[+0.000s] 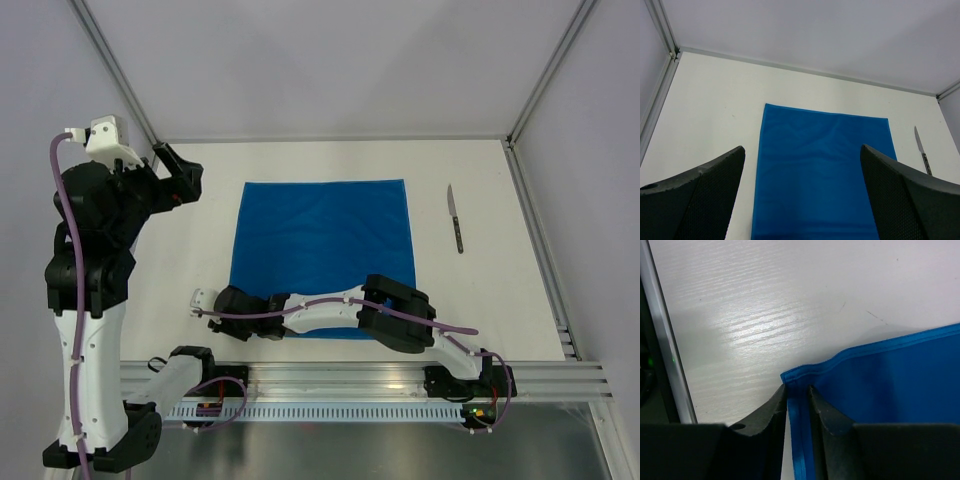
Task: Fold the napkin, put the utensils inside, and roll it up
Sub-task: Fold the napkin
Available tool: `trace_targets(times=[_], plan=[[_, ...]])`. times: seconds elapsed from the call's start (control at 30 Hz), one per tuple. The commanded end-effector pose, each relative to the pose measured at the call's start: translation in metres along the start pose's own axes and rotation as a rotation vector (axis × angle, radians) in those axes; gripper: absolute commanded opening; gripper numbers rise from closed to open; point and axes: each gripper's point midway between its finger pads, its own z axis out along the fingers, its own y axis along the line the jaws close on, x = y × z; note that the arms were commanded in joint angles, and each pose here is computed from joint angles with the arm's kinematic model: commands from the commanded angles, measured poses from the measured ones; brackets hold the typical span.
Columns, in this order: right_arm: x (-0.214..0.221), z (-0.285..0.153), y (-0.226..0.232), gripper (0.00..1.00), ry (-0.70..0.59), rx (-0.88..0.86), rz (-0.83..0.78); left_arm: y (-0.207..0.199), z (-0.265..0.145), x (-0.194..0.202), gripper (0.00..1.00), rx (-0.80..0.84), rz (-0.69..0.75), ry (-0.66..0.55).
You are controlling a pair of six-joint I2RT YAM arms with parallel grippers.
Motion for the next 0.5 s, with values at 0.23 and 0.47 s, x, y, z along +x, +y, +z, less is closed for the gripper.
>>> trace_targets(times=[0.23, 0.47], plan=[[-0.012, -0.007, -0.003, 0.11, -0.012, 0.014, -0.059, 0.005, 0.009, 0.004, 1.0, -0.011, 0.034, 0.002], [-0.038, -0.028, -0.002, 0.02, -0.05, -0.003, -0.066, 0.004, 0.008, 0.004, 1.0, -0.009, 0.034, 0.001]])
